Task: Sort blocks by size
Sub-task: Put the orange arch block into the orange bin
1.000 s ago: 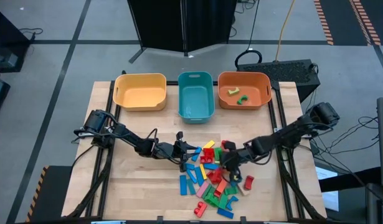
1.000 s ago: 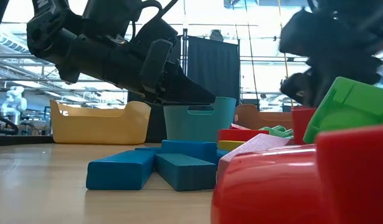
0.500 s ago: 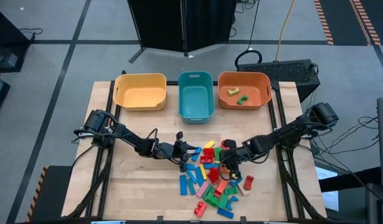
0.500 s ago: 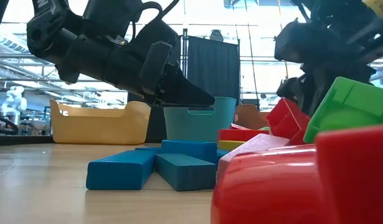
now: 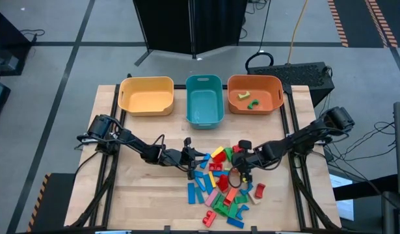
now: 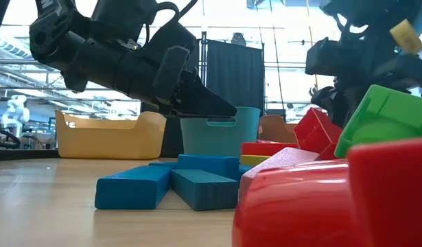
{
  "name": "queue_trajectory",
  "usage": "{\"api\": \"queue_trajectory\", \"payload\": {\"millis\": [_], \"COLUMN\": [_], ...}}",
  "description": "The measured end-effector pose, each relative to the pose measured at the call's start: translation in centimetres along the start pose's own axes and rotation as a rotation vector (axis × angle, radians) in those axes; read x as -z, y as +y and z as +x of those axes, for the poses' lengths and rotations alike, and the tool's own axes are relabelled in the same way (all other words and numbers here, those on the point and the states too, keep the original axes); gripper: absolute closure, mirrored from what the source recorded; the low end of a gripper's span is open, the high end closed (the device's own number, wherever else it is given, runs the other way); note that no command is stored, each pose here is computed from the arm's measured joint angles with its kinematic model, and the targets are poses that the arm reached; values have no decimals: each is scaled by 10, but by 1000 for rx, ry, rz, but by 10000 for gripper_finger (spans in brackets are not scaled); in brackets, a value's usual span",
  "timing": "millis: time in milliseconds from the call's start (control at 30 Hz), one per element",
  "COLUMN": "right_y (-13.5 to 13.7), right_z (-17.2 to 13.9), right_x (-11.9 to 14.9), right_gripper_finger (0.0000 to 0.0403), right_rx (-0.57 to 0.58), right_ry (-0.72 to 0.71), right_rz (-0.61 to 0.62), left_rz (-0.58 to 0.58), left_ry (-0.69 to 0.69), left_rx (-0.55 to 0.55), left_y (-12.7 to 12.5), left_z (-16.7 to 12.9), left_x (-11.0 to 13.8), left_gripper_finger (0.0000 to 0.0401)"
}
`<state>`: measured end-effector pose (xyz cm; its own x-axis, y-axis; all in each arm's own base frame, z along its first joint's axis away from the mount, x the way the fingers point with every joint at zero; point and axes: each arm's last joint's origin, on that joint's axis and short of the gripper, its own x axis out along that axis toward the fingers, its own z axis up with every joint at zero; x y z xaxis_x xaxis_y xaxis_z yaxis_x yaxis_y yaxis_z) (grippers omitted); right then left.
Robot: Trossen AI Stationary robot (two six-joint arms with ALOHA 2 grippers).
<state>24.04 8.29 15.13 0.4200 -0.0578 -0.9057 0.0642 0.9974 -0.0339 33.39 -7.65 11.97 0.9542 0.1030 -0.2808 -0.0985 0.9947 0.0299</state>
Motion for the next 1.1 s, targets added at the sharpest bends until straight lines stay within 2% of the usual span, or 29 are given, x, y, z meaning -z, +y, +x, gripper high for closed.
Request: {"api": "queue_trajectory", "payload": {"millis": [167, 400, 533, 867, 1100], "right_y": [-1, 1, -3, -4, -7], "right_z": [-1, -18, -23, -23, -14], "right_x": [3, -11, -9, -8, 2], "right_gripper_finger": [275, 275, 275, 275, 275], "right_rx": [12, -16, 63, 95, 100], "right_ry": [28, 31, 92, 86, 90], "right_rz": [16, -27, -38, 23, 59], "left_rz": [0, -1, 2, 3, 3], "left_ry": [0, 0, 7, 11, 11], "left_rx": [0, 0, -1, -1, -1], "left_y": [0, 0, 0, 0, 0], "left_z": [0, 0, 0, 0, 0], "left_x": [0, 0, 1, 1, 1], "left_gripper_finger": [308, 308, 308, 308, 308]}}
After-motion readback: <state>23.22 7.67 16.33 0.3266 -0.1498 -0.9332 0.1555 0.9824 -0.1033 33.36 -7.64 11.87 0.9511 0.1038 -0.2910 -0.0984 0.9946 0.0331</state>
